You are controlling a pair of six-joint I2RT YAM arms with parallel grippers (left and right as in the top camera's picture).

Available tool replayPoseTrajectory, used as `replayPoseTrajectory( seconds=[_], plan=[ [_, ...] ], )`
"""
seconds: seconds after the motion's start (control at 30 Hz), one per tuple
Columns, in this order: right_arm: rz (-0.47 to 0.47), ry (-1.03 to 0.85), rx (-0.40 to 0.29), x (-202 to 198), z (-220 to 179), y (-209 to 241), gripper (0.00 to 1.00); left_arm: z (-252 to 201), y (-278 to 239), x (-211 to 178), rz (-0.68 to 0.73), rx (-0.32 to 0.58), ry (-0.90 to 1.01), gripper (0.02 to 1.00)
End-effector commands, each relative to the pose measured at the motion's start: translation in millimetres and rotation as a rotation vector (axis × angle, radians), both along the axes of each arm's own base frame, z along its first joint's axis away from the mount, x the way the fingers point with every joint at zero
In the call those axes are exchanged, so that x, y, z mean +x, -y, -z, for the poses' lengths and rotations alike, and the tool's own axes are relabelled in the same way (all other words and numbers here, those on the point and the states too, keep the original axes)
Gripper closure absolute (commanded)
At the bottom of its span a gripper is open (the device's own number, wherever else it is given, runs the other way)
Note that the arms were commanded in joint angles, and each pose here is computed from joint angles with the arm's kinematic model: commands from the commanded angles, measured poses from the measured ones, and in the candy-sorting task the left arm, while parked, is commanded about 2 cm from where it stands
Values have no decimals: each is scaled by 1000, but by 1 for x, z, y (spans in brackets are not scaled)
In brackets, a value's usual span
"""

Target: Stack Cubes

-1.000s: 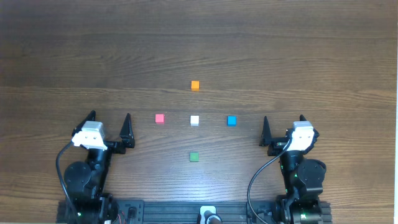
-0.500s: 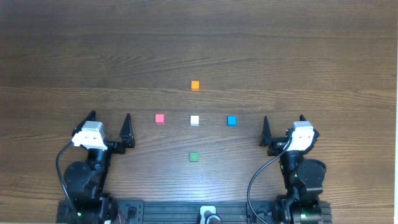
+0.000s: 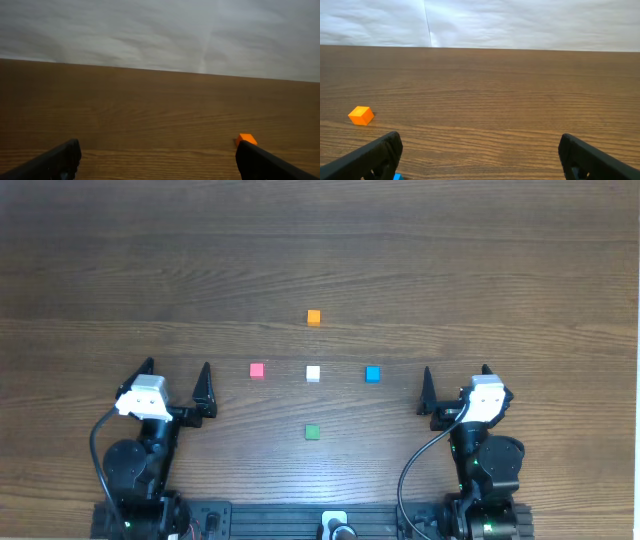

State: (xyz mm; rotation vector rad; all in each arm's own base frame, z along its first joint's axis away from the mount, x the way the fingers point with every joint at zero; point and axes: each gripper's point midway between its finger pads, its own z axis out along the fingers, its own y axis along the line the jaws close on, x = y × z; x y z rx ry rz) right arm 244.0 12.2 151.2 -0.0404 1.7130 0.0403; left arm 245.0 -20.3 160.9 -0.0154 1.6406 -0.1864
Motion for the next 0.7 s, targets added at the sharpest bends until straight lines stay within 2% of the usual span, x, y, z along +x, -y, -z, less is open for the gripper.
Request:
replayPoseTrajectory(
  seconds=[0.03, 0.27, 0.37, 0.5, 0.6, 0.7],
  plan=[
    [-13, 6, 1, 0, 1, -3, 7, 1, -1, 0, -6, -65, -7, 20],
    [-13, 6, 1, 0, 1, -3, 9, -25, 23, 11, 121, -140, -149, 25],
    [-13, 6, 1, 0, 1, -3, 9, -29, 34, 24, 170, -182, -323, 20],
    [-13, 6, 1, 0, 1, -3, 7, -10, 47, 39, 203, -218, -604, 20],
    [-13, 6, 1, 0, 1, -3, 9, 9, 61, 48, 221, -207, -789, 23],
    [-13, 6, 1, 0, 1, -3, 7, 32, 75, 56, 217, -149, -942, 20]
  ],
)
